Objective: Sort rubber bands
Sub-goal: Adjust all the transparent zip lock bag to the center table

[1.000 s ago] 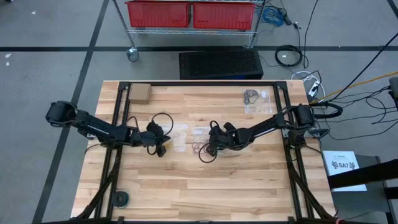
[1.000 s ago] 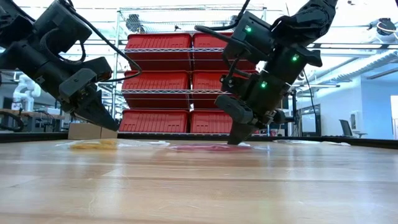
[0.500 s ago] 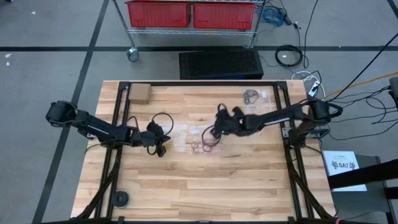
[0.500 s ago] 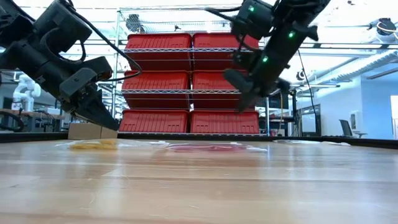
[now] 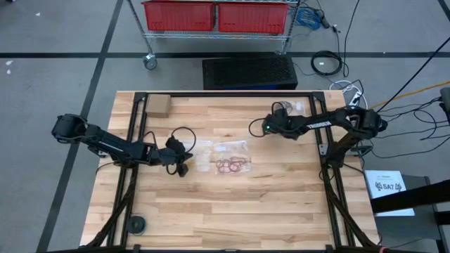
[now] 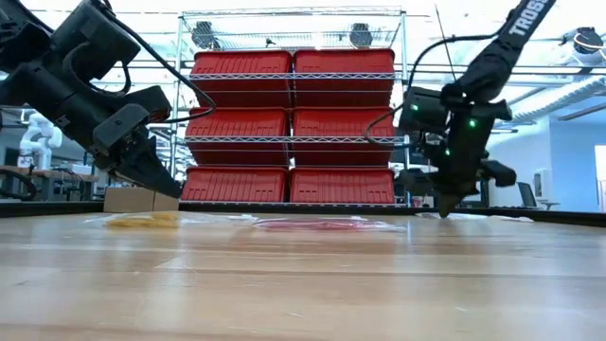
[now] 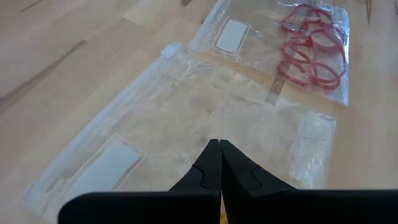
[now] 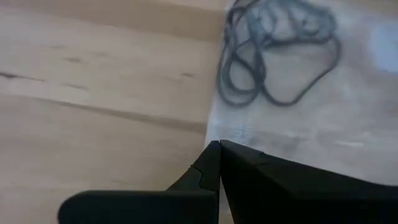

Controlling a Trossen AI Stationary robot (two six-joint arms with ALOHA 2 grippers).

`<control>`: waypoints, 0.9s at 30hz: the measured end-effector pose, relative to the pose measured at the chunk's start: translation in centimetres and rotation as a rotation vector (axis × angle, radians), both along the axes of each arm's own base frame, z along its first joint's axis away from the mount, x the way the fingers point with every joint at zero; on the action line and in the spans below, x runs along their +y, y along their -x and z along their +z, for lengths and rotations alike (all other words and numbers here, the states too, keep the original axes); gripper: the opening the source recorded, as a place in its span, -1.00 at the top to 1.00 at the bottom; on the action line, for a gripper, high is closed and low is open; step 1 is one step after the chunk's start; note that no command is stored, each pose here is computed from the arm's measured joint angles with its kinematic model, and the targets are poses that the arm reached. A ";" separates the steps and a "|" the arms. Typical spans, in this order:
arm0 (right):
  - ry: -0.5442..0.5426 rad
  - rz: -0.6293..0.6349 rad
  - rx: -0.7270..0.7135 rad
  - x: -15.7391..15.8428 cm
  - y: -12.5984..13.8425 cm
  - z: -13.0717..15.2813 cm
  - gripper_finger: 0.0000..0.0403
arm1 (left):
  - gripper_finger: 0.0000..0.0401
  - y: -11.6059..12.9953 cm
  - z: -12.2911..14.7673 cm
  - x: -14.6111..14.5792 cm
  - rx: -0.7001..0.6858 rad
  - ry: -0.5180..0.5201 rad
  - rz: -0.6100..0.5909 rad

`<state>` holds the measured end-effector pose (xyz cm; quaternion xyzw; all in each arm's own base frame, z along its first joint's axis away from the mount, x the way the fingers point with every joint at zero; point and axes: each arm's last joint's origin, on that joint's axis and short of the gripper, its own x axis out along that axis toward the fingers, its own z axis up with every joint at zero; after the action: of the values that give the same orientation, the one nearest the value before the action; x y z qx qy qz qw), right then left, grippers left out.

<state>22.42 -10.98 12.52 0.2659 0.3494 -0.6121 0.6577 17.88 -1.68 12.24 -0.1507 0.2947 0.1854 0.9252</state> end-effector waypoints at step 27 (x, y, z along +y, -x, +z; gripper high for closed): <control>-0.561 0.777 -0.001 14.6 0.6 -0.1 1.00 | 1.00 0.0 0.0 0.0 0.002 0.000 0.000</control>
<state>21.83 3.61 12.43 0.2832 0.5744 -0.2030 0.7407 17.85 -1.68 12.22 -0.1508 0.2958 0.1856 0.9248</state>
